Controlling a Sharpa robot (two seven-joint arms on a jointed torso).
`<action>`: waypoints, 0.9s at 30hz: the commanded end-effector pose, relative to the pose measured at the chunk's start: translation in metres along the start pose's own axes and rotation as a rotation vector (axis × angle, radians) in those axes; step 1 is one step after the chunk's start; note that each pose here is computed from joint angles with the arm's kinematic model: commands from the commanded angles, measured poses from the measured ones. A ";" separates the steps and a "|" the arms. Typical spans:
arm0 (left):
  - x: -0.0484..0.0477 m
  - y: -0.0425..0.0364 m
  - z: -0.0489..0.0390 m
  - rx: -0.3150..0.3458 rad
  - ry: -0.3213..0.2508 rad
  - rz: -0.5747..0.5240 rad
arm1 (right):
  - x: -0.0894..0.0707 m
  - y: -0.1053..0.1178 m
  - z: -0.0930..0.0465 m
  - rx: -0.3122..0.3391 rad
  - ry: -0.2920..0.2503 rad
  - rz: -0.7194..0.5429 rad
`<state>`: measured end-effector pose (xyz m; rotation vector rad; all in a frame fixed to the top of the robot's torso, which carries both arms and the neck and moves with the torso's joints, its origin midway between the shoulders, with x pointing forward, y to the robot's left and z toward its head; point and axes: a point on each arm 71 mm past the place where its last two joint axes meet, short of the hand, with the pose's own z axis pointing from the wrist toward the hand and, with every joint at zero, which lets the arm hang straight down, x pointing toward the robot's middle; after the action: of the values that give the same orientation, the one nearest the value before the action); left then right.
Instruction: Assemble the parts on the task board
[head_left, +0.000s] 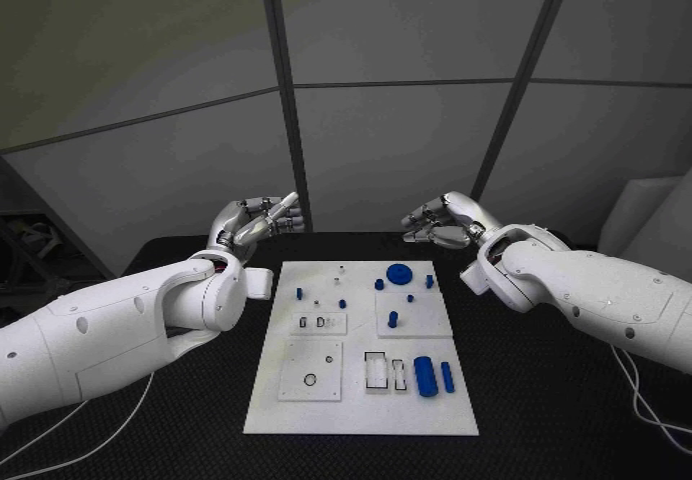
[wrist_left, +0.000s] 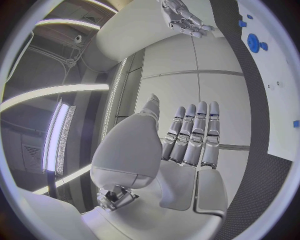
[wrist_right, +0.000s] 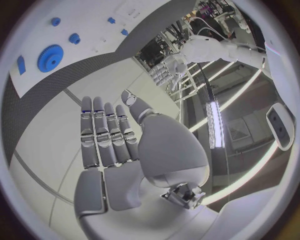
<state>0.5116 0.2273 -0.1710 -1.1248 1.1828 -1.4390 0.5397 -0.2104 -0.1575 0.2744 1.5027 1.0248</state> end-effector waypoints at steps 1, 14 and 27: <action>0.0107 -0.0037 -0.0065 -0.010 0.074 0.003 | 0.009 0.007 0.002 0.023 0.139 -0.313; 0.0257 -0.0101 -0.0201 -0.019 0.135 -0.027 | 0.024 0.036 0.012 0.011 0.208 -0.619; 0.0309 -0.0117 -0.0238 -0.022 0.153 -0.036 | 0.028 0.049 0.025 0.010 0.197 -0.678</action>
<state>0.4831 0.2032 -0.1614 -1.0889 1.2868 -1.5474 0.5348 -0.1520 -0.1388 -0.3015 1.6051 0.5560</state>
